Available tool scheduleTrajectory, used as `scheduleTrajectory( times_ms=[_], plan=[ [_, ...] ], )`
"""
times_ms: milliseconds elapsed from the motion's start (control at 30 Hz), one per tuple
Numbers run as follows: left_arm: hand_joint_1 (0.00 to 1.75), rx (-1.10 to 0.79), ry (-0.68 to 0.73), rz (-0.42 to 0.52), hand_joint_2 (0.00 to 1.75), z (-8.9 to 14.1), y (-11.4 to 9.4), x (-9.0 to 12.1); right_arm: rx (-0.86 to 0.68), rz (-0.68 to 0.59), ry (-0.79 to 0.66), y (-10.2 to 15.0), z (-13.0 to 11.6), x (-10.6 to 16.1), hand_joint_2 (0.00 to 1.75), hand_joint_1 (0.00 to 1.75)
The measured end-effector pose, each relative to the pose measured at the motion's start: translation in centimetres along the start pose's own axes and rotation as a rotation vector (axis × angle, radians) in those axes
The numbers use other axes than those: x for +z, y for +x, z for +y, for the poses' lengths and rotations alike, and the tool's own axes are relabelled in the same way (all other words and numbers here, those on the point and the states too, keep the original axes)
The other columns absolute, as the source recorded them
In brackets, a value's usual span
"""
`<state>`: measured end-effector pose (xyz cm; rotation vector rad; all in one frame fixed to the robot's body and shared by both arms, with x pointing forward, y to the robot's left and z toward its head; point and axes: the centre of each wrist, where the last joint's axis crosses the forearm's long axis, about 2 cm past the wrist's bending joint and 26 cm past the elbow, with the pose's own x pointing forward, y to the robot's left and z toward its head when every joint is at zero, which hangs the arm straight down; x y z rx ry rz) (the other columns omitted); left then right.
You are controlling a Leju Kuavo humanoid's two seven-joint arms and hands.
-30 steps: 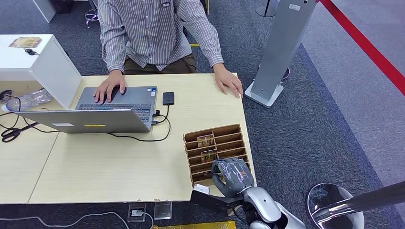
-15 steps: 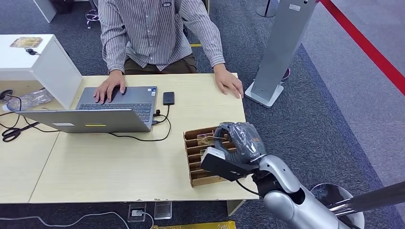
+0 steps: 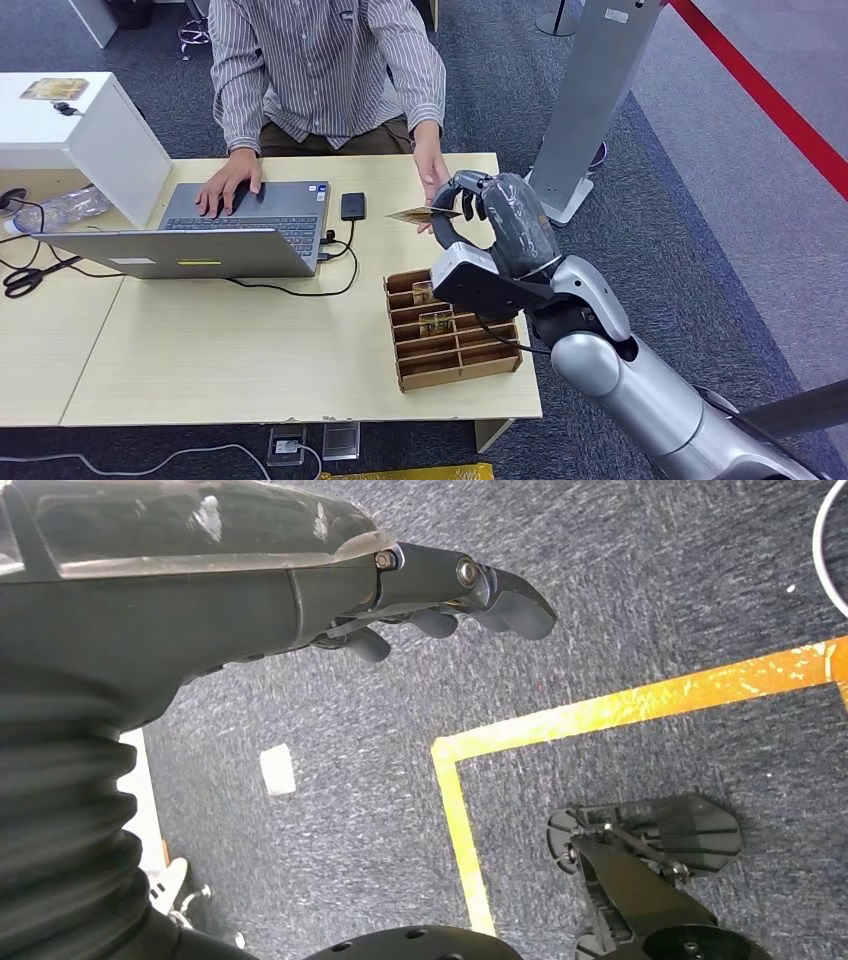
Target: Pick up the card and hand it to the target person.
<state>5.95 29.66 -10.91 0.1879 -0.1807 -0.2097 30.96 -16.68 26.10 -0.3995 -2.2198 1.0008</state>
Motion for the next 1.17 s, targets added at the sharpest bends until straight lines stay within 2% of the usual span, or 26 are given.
scheduleTrajectory(
  times_ms=[267, 467, 600, 633, 767, 1000, 1167],
  plan=[
    [0.00, -0.017, -0.014, -0.014, 1.75, -0.3, 0.3, 0.1, 0.009, 0.019, -0.074, -3.0, 2.7, -1.5, 1.75, 1.66],
    [0.00, -0.024, -0.017, -0.019, 1.75, -0.5, 0.5, 0.1, 0.038, 0.058, -0.067, -4.4, 4.8, -2.1, 1.75, 1.66],
    [0.00, -0.024, -0.019, -0.018, 1.75, -0.6, 0.5, 0.1, 0.045, 0.089, -0.040, -5.0, 6.1, -2.2, 1.75, 0.00],
    [0.00, -0.025, -0.020, -0.017, 1.75, -0.6, 0.5, 0.1, 0.044, 0.094, -0.036, -5.0, 6.3, -2.1, 1.75, 0.00],
    [0.00, -0.024, -0.024, -0.015, 0.00, -0.6, 0.5, 0.1, 0.030, 0.117, -0.034, -5.2, 6.9, -2.0, 1.75, 0.00],
    [0.00, 0.001, -0.007, -0.004, 0.00, -0.6, 0.4, 0.1, -0.062, 0.172, -0.045, -5.3, 7.7, -1.2, 1.75, 0.00],
    [0.00, 0.019, 0.005, 0.014, 0.00, -0.6, 0.2, 0.1, -0.180, 0.241, -0.037, -4.7, 8.2, 0.4, 1.75, 0.00]
  ],
)
